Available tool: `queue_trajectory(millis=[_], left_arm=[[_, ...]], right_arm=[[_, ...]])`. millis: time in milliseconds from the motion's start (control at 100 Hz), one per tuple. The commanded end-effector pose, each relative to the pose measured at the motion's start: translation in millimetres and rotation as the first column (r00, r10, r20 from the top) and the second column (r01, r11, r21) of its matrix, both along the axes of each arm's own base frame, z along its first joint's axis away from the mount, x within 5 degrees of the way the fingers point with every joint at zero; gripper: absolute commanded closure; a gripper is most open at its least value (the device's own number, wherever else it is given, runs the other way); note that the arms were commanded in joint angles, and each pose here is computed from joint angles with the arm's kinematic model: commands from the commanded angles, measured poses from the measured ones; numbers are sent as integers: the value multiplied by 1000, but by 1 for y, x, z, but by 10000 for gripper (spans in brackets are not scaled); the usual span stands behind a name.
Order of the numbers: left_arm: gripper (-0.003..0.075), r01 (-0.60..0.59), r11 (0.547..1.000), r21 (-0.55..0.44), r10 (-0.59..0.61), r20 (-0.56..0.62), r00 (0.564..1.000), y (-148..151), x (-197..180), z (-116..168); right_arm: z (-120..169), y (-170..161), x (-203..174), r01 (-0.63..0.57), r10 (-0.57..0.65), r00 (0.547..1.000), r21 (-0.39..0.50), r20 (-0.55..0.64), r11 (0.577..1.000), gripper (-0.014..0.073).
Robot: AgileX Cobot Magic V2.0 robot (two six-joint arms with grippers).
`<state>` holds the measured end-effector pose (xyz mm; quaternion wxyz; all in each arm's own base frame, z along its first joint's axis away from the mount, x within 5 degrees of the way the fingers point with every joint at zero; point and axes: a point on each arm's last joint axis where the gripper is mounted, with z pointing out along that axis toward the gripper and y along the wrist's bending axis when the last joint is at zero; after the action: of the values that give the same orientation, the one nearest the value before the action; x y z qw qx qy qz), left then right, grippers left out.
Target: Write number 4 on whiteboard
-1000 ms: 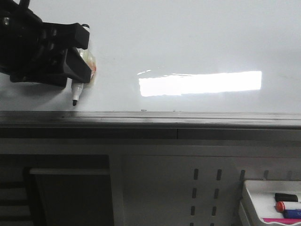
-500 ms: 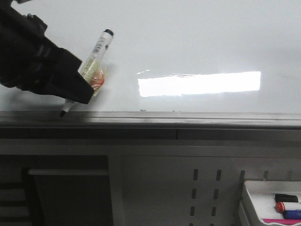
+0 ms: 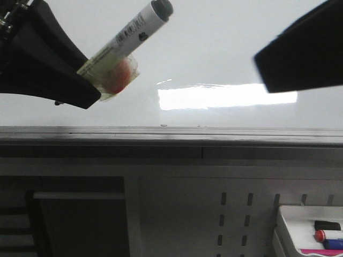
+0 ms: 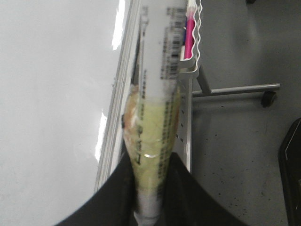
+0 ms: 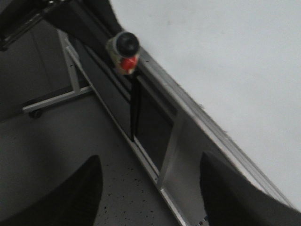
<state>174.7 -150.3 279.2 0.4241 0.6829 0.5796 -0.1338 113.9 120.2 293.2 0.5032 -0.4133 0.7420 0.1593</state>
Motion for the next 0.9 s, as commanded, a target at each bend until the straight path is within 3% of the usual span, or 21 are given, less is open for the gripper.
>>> queue_trajectory(millis=[0, 150, 550, 660, 890], left_arm=[[741, 57, 998, -27, -55, 59, 997, -1, -5, 14], [741, 138, 990, 14, -138, 59, 989, 0, -11, 12], [741, 138, 990, 16, -139, 60, 988, 0, -11, 12], [741, 138, 990, 16, -139, 60, 988, 0, -11, 12], [741, 137, 991, 11, -137, 57, 989, -1, -11, 12]], right_arm=[[20, 23, 9, -59, 54, 995, 51, 87, 997, 190], [23, 47, 23, -85, 78, 992, 67, 102, 994, 190], [18, 77, 28, -149, 133, 981, 109, 143, 983, 190], [10, 82, 32, -148, 137, 983, 90, 125, 985, 190], [6, 90, 39, -136, 118, 984, 132, 136, 982, 191]])
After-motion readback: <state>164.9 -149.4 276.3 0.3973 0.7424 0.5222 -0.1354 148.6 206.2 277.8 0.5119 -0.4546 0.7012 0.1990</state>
